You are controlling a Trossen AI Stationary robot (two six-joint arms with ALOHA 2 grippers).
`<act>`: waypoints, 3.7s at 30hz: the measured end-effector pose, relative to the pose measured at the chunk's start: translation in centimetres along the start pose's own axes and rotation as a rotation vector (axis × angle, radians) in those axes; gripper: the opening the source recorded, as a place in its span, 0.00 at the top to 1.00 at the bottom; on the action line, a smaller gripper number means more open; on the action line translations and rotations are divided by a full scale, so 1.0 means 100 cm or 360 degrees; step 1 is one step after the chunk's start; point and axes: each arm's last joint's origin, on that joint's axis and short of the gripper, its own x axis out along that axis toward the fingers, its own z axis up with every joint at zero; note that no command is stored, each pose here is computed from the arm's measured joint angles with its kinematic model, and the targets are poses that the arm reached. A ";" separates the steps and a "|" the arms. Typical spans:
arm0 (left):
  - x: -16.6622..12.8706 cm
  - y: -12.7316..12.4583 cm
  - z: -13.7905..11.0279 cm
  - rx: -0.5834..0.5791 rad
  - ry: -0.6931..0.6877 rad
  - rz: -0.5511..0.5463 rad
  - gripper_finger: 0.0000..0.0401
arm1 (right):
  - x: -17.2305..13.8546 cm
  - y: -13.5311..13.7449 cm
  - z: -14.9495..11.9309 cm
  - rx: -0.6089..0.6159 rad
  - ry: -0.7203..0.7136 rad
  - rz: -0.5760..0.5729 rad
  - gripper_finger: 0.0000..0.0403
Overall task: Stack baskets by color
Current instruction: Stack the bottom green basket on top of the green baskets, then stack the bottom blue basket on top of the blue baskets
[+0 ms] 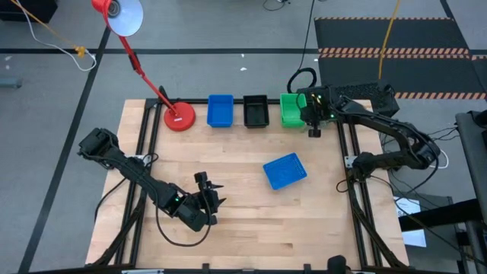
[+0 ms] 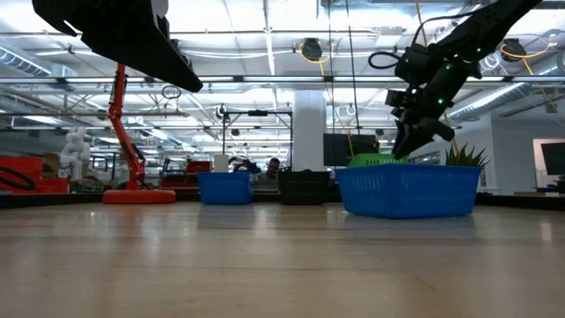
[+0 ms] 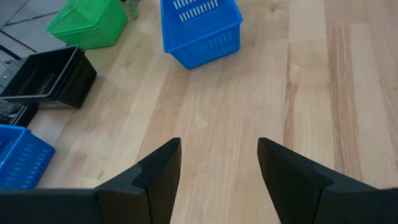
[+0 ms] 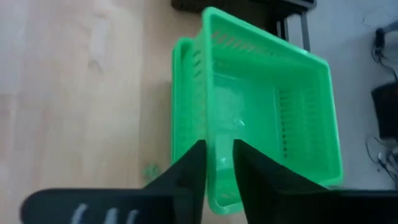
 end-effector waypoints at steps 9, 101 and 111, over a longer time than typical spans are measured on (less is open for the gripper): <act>0.003 0.003 0.005 0.0050 -0.0012 -0.0005 0.47 | -0.014 0.002 0.007 0.0172 0.0026 -0.0154 0.67; 0.168 0.053 0.089 0.1154 0.0310 -0.0395 0.98 | -0.149 0.170 0.066 0.0143 -0.0799 0.0281 0.67; 0.090 0.079 0.119 0.1079 0.0304 -0.0226 0.99 | -0.149 0.170 0.066 0.0144 -0.0799 0.0281 0.67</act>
